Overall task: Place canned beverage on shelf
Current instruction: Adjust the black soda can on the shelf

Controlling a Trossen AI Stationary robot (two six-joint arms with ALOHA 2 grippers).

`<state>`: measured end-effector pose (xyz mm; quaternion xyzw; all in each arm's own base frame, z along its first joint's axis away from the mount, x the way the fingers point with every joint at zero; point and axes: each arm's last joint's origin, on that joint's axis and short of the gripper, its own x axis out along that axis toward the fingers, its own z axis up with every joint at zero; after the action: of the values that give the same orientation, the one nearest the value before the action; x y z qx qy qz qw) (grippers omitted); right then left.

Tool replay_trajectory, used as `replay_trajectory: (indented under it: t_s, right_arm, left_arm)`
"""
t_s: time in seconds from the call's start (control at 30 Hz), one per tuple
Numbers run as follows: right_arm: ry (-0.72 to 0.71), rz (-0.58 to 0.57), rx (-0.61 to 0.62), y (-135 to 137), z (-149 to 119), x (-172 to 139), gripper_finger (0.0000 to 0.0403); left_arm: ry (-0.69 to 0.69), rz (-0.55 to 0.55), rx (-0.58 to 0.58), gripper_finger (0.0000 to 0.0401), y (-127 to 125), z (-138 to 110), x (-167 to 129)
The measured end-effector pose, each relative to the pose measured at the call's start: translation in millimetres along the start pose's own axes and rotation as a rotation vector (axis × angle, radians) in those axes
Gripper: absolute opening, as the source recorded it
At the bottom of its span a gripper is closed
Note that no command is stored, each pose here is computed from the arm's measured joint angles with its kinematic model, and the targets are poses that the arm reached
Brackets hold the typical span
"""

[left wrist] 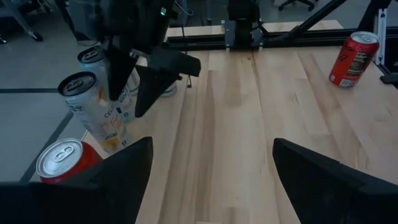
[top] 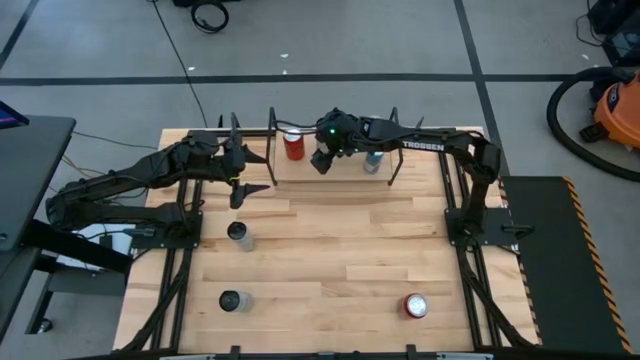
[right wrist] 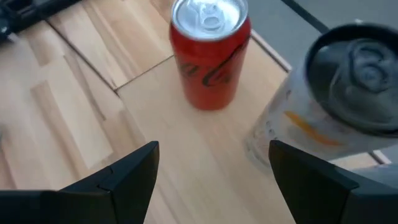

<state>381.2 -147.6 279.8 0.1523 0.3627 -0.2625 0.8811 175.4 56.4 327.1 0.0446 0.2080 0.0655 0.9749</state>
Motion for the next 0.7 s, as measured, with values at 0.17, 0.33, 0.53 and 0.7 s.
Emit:
replay_trajectory:
  t_s: [0.17, 0.33, 0.53, 0.7]
  right_arm:
    - [0.006, -0.014, -0.004, -0.2, -1.3, 3.5, 0.0312]
    - [-0.006, -0.075, -0.005, -1.8, -1.2, 3.1, 0.0312]
    - [-0.012, -0.075, -0.004, -1.7, -0.6, 3.1, 0.0312]
    - [-0.018, -0.073, -0.003, -1.8, 0.1, 3.2, 0.0312]
  left_arm:
    - [0.001, 0.0, 0.001, 0.0332, 0.0, 0.0, -0.1]
    - [0.001, 0.0, 0.001, 0.0332, 0.0, 0.1, -0.1]
    - [0.001, 0.0, 0.002, 0.0332, 0.0, 0.1, -0.1]
    - [0.001, 0.0, 0.002, 0.0332, 0.0, 0.1, -0.1]
